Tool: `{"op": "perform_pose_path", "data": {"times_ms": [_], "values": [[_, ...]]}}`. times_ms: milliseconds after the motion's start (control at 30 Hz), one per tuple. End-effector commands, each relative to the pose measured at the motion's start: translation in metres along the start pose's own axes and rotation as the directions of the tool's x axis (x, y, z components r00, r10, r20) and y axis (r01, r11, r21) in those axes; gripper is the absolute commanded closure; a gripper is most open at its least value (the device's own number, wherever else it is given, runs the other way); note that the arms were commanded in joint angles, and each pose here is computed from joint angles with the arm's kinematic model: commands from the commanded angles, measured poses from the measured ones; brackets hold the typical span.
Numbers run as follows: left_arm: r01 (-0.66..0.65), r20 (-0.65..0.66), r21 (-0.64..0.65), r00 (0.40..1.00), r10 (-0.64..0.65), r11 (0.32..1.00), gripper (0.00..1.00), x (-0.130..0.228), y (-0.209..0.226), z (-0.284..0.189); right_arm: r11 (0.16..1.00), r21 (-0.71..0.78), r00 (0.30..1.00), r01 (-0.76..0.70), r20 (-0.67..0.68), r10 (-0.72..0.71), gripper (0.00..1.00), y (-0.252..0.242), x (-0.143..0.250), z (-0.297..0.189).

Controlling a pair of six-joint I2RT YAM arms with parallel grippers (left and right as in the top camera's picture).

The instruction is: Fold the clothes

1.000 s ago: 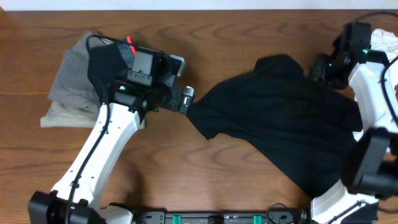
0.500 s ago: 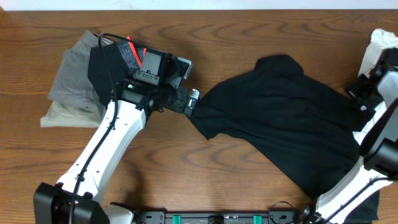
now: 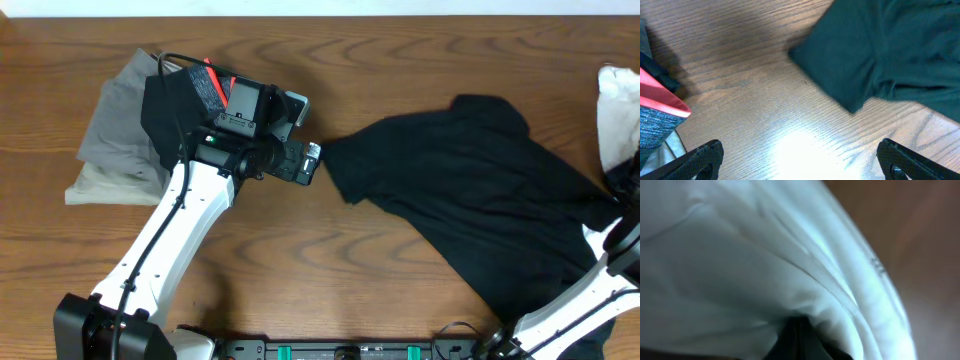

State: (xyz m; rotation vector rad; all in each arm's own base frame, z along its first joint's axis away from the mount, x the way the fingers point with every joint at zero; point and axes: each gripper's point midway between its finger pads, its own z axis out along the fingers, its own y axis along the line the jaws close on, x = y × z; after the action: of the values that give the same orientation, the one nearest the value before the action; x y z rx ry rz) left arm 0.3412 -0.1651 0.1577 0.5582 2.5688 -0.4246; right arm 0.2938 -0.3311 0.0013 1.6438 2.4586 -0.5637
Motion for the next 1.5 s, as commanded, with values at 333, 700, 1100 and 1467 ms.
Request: {"op": "perform_pose_path", "data": {"times_ms": [333, 700, 1100, 1467], "values": [[-0.024, 0.015, 0.014, 1.0, 0.023, 1.0, 0.01, -0.006, -0.004, -0.003, 0.587, -0.713, 0.923, 0.384, 0.286, -0.256, 0.54, 0.118, -0.013, -0.14], [-0.024, 0.018, 0.013, 1.0, 0.024, 1.0, 0.01, -0.007, -0.004, -0.003, 0.525, -0.743, 0.878, 0.416, 0.179, -0.444, 0.93, 0.228, 0.094, -0.125], [-0.02, 0.018, 0.014, 1.0, 0.02, 1.0, 0.01, -0.007, -0.004, -0.003, 0.783, -0.544, 0.95, 0.303, 0.102, -0.297, 0.99, 0.288, 0.169, -0.09], [-0.016, 0.002, 0.014, 1.0, 0.016, 1.0, 0.01, -0.003, -0.004, -0.003, 0.171, -0.772, 0.705, 0.612, 0.436, -0.559, 0.99, 0.411, 0.321, -0.164]]}}
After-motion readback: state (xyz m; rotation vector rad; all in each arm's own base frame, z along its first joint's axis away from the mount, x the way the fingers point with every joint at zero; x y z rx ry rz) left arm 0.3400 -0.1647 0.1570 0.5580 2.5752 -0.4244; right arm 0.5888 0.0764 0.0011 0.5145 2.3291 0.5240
